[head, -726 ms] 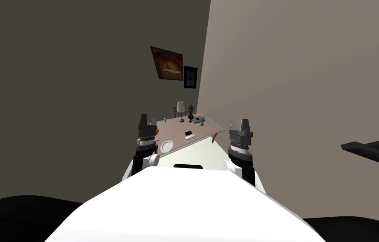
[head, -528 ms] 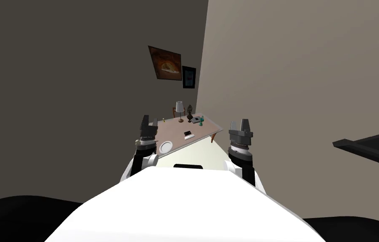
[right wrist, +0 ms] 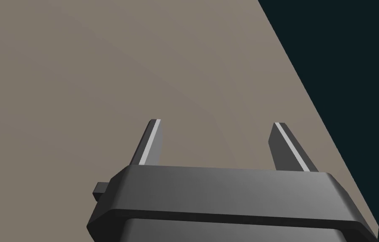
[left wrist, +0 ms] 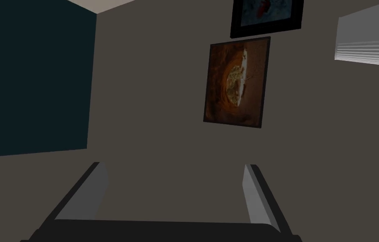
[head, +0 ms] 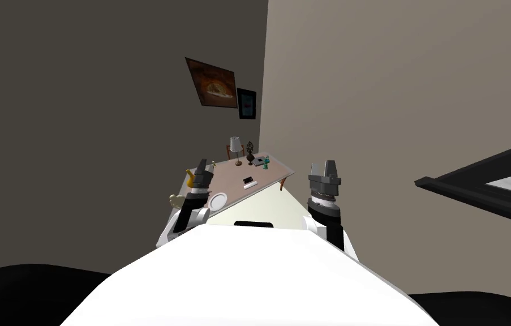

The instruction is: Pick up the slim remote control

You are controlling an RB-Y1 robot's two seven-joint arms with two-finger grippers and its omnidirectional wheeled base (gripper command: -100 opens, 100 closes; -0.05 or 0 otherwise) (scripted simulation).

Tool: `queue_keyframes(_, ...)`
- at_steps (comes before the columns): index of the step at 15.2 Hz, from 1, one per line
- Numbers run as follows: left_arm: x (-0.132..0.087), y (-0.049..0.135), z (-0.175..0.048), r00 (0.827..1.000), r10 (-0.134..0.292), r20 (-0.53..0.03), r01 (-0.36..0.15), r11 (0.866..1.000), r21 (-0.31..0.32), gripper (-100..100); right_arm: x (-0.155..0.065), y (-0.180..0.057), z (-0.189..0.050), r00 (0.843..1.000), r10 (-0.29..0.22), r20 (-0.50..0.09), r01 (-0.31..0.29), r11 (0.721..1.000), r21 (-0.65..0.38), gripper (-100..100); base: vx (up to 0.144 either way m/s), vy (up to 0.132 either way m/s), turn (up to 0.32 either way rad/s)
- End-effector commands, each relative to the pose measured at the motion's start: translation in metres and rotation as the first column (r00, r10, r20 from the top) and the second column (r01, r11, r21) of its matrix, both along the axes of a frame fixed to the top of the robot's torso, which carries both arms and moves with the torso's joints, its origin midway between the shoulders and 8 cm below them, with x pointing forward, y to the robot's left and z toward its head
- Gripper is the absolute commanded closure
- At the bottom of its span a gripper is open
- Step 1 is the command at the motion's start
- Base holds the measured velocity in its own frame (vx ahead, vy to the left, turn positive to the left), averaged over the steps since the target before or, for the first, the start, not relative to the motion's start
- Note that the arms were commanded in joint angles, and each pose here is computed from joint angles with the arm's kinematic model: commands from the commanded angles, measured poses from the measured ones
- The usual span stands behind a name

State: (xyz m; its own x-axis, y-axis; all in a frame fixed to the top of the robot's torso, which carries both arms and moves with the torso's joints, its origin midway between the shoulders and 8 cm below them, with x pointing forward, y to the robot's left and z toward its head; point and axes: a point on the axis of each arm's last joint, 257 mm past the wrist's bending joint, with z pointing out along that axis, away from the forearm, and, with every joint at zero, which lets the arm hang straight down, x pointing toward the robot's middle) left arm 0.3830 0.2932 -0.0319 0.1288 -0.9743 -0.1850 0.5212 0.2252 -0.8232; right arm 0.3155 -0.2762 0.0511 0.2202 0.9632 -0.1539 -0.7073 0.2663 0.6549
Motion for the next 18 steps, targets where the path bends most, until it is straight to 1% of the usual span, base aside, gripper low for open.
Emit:
queue_keyframes(1,0.008,0.010,-0.012,0.999,0.011,-0.046,-0.011,1.000,-0.001,-100,0.000,0.000,0.000,1.000,0.000,0.000,0.000,1.000,0.000,0,0.025,-0.039,-0.135)
queue_keyframes(2,0.016,0.022,-0.027,0.995,0.024,-0.094,-0.025,1.000,-0.004,-100,0.000,0.000,0.000,1.000,0.000,0.000,0.000,1.000,0.000,0,0.026,-0.043,-0.179)
queue_keyframes(3,0.017,0.022,-0.029,0.995,0.026,-0.101,-0.026,1.000,-0.005,-100,0.000,0.000,0.000,1.000,0.000,0.000,0.000,1.000,0.000,0,0.022,-0.041,-0.153)
queue_keyframes(4,0.024,0.036,-0.046,0.987,0.042,-0.153,-0.045,0.999,-0.011,-100,0.000,0.000,0.000,1.000,0.000,0.000,0.000,1.000,0.000,0,0.027,-0.048,-0.199)
queue_keyframes(5,0.024,0.036,-0.047,0.986,0.043,-0.158,-0.046,0.999,-0.011,-100,0.000,0.000,0.000,1.000,0.000,0.000,0.000,1.000,0.000,0,0.025,-0.046,-0.151)
queue_keyframes(6,0.031,0.051,-0.065,0.975,0.063,-0.215,-0.068,0.998,-0.019,-100,0.000,0.000,0.000,1.000,0.000,0.000,0.000,1.000,0.000,0,0.033,-0.052,-0.198)
queue_keyframes(7,0.031,0.051,-0.066,0.974,0.063,-0.218,-0.069,0.997,-0.019,-100,0.000,0.000,0.000,1.000,0.000,0.000,0.000,1.000,0.000,0,0.037,-0.046,-0.168)
queue_keyframes(8,0.036,0.067,-0.083,0.960,0.083,-0.268,-0.093,0.995,-0.027,-100,0.000,0.000,0.000,1.000,0.000,0.000,0.000,1.000,0.000,0,0.030,-0.052,-0.201)
queue_keyframes(9,0.036,0.068,-0.086,0.957,0.085,-0.278,-0.096,0.995,-0.028,-100,0.000,0.000,0.000,1.000,0.000,0.000,0.000,1.000,0.000,0,0.028,-0.052,-0.168)
queue_keyframes(10,0.040,0.083,-0.098,0.943,0.102,-0.316,-0.120,0.992,-0.036,-100,0.000,0.000,0.000,1.000,0.000,0.000,0.000,1.000,0.000,0,0.033,-0.053,-0.184)
queue_keyframes(11,0.040,0.086,-0.107,0.934,0.107,-0.340,-0.127,0.991,-0.038,-100,0.000,0.000,0.000,1.000,0.000,0.000,0.000,1.000,0.000,0,0.032,-0.048,-0.184)
queue_keyframes(12,0.042,0.103,-0.123,0.917,0.126,-0.379,-0.156,0.987,-0.048,-100,0.000,0.000,0.000,1.000,0.000,0.000,0.000,1.000,0.000,0,0.038,-0.061,-0.277)
queue_keyframes(13,0.043,0.105,-0.128,0.908,0.128,-0.398,-0.161,0.986,-0.050,-100,0.000,0.000,0.000,1.000,0.000,0.000,0.000,1.000,0.000,0,0.041,-0.059,-0.208)
queue_keyframes(14,0.043,0.105,-0.129,0.907,0.129,-0.401,-0.162,0.986,-0.050,-100,0.000,0.000,0.000,1.000,0.000,0.000,0.000,1.000,0.000,0,0.031,-0.034,-0.036)
queue_keyframes(15,0.043,0.124,-0.148,0.881,0.149,-0.450,-0.197,0.979,-0.061,-100,0.000,0.000,0.000,1.000,0.000,0.000,0.000,1.000,0.000,0,0.034,-0.042,-0.143)
queue_keyframes(16,0.044,0.125,-0.151,0.874,0.150,-0.462,-0.201,0.978,-0.062,-100,0.000,0.000,0.000,1.000,0.000,0.000,0.000,1.000,0.000,0,0.036,-0.042,-0.178)
queue_keyframes(17,0.043,0.141,-0.161,0.856,0.165,-0.489,-0.229,0.971,-0.074,-100,0.000,0.000,0.000,1.000,0.000,0.000,0.000,1.000,0.000,0,0.047,-0.045,-0.279)
queue_keyframes(18,0.042,0.144,-0.173,0.837,0.169,-0.520,-0.242,0.968,-0.075,-100,0.000,0.000,0.000,1.000,0.000,0.000,0.000,1.000,0.000,0,0.048,-0.042,-0.219)
